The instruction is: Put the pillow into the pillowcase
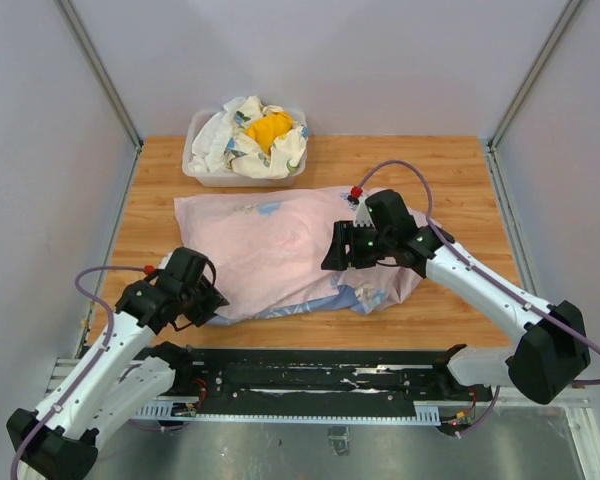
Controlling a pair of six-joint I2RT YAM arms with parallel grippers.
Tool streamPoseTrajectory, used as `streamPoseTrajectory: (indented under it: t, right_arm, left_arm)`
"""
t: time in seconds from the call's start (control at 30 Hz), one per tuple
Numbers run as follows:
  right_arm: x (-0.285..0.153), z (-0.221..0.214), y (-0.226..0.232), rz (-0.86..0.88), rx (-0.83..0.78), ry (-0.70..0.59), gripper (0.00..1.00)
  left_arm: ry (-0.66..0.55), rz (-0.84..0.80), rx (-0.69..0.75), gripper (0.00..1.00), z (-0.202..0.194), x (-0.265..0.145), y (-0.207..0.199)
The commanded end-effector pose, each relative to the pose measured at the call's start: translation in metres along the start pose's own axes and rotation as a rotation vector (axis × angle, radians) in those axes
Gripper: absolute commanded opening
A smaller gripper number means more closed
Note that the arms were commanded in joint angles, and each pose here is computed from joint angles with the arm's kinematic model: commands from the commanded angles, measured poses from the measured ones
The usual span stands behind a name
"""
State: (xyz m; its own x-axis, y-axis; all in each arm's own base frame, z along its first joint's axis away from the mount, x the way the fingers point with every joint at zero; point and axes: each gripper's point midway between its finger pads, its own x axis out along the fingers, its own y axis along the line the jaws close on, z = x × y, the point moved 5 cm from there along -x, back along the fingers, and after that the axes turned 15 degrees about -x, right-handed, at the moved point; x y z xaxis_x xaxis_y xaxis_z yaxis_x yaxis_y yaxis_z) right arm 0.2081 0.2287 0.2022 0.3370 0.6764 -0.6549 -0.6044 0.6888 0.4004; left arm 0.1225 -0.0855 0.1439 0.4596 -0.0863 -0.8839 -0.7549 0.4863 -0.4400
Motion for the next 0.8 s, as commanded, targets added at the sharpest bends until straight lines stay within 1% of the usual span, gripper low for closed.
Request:
streamPoseTrajectory:
  t: [0.0, 0.13, 0.23, 0.27, 0.33, 0.4, 0.57, 0.77]
  right_arm:
    - [0.005, -0.003, -0.001, -0.006, -0.002, 0.01, 0.6]
    - [0.004, -0.001, -0.001, -0.007, -0.005, 0.006, 0.6]
    - [0.005, -0.002, -0.001, -0.007, -0.005, 0.009, 0.6]
    - [0.005, -0.002, -0.001, -0.006, -0.004, 0.01, 0.6]
    - [0.005, -0.002, -0.001, -0.007, -0.005, 0.01, 0.6]
    - [0.005, -0.003, -0.002, -0.013, -0.005, 0.007, 0.6]
    - [0.0, -0.007, -0.002, -0.021, 0.004, 0.013, 0.6]
    - [-0.011, -0.034, 0.0, -0.007, 0.024, 0.041, 0.6]
  left_arm:
    - [-0.056, -0.098, 0.002, 0.39, 0.01, -0.009, -0.027]
    - [-0.06, -0.123, 0.004, 0.39, 0.011, -0.012, -0.034]
    - [-0.05, -0.094, 0.025, 0.34, 0.009, -0.005, -0.03]
    - [-0.042, -0.084, 0.029, 0.3, 0.007, -0.002, -0.028]
    - [-0.027, -0.076, 0.033, 0.12, 0.005, 0.002, -0.023]
    - [-0.021, -0.081, 0.03, 0.01, 0.003, 0.003, -0.021]
    - [-0.033, -0.106, 0.04, 0.0, 0.006, -0.005, -0.025]
    - [-0.067, -0.14, 0.085, 0.0, 0.014, -0.018, -0.042]
